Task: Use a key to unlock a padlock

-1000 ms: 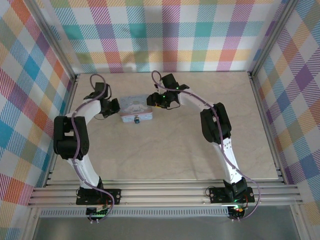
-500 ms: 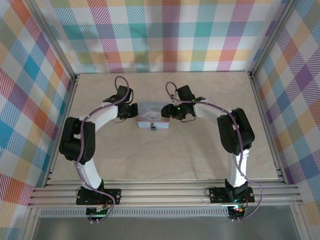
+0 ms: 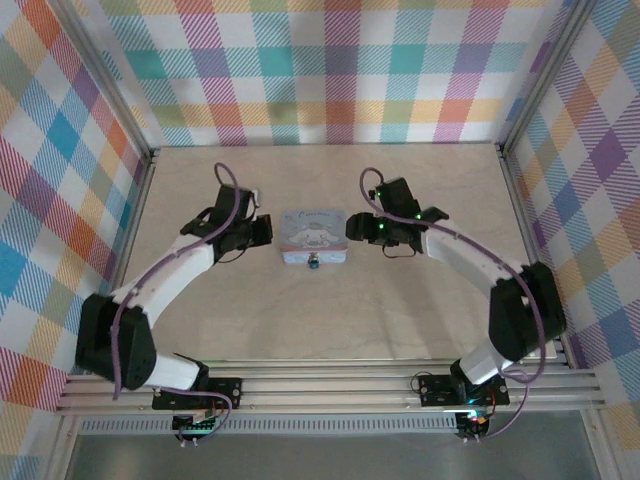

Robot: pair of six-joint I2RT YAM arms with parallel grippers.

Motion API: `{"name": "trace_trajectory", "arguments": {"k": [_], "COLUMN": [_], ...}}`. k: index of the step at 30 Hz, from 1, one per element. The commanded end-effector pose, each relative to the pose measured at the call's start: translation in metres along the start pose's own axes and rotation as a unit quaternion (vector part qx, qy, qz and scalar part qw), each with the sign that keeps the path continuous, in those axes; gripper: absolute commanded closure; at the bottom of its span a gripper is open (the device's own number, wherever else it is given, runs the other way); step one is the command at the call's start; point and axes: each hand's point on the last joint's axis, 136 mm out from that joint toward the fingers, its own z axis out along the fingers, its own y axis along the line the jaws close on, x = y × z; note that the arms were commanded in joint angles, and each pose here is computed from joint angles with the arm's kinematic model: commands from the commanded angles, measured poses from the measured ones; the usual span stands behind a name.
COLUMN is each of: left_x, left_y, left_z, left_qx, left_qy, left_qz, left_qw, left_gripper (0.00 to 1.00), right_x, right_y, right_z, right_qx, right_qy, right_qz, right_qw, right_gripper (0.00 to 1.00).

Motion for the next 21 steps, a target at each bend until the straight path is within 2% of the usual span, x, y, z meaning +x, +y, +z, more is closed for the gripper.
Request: {"name": "trace_trajectory", "arguments": {"k": [1, 6, 10, 15, 21], "left_x": [0.027, 0.062, 0.093, 0.116, 0.124], "left_y": [0.006, -0.002, -0.012, -0.006, -0.001], "left_z": [-0.021, -0.043, -0.039, -0.025, -0.024], "left_qx": [0.015, 0.078, 0.141, 0.166, 0.182], "left_qy": [0.011, 0.009, 0.032, 0.028, -0.014], "left_qz": [0.026, 0.029, 0.008, -0.030, -0.036], "left_qw": [0.999, 0.996, 0.989, 0.985, 0.983], "left_gripper": [1.00, 1.00, 1.00, 1.00, 1.00], "right_x": [0.049, 0.095, 0.104, 0.091, 0.082], "right_y": [0.002, 0.051, 0.086, 0.093, 0.074], "right_z": [0.003, 0.025, 0.060, 0.094, 0.116], "right_qx": [0.062, 0.078, 0.064, 0.097, 0.127], "right_qy": [0.018, 0.001, -0.017, -0.029, -0.037], "right_qz": [-0.009, -0.057, -0.072, -0.081, -0.060], "right_qw": [0.998, 0.995, 0.995, 0.992, 0.989], "right_gripper": [0.40, 0.43, 0.45, 0.47, 0.48]}}
